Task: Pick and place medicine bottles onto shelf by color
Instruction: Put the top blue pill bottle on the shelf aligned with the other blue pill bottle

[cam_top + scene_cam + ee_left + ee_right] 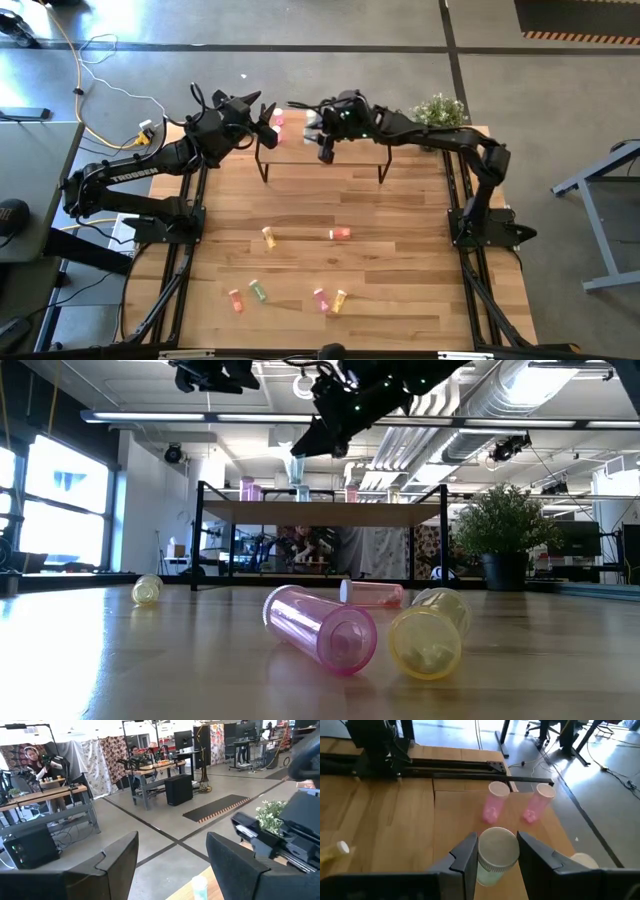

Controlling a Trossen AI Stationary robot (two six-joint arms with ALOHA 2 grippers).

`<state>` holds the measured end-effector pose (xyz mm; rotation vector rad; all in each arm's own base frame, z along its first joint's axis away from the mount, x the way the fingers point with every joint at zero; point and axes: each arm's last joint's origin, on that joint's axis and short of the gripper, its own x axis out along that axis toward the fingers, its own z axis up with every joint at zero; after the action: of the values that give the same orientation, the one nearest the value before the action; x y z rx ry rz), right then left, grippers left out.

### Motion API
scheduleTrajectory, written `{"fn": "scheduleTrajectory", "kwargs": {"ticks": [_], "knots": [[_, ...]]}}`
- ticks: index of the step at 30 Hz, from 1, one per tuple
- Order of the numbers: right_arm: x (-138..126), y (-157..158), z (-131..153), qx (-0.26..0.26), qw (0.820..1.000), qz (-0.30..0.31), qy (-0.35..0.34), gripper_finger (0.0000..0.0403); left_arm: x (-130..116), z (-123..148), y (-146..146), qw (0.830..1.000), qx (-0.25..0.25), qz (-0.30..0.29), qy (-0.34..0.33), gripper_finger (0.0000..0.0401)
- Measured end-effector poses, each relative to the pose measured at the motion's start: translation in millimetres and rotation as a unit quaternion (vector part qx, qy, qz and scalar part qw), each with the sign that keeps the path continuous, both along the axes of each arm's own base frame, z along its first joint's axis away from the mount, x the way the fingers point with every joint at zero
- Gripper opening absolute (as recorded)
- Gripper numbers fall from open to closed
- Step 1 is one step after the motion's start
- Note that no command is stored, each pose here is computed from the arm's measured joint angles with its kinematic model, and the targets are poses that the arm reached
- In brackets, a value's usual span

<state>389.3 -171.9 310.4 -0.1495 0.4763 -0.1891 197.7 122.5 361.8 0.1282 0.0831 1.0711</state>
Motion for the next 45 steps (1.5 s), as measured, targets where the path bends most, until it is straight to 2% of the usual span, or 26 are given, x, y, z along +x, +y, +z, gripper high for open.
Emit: {"fn": "scheduleTrajectory", "kwargs": {"ticks": [5,15,31,45], "knots": [[7,-6,-11,0.002,0.999,-0.019,0.045,0.0107,0,0,0,1.0,0.0,0.0,0.0,0.0225],[10,-7,-15,-0.017,0.998,-0.014,0.052,0.0107,0,0,0,1.0,0.0,0.0,0.0,0.0225],[13,-8,-25,-0.005,0.998,-0.011,0.068,0.0108,0,0,0,1.0,0.0,0.0,0.0,0.0225],[13,-9,-26,-0.009,0.997,-0.02,0.072,0.0159,0,0,0,1.0,0.0,0.0,0.0,0.0225]]}}
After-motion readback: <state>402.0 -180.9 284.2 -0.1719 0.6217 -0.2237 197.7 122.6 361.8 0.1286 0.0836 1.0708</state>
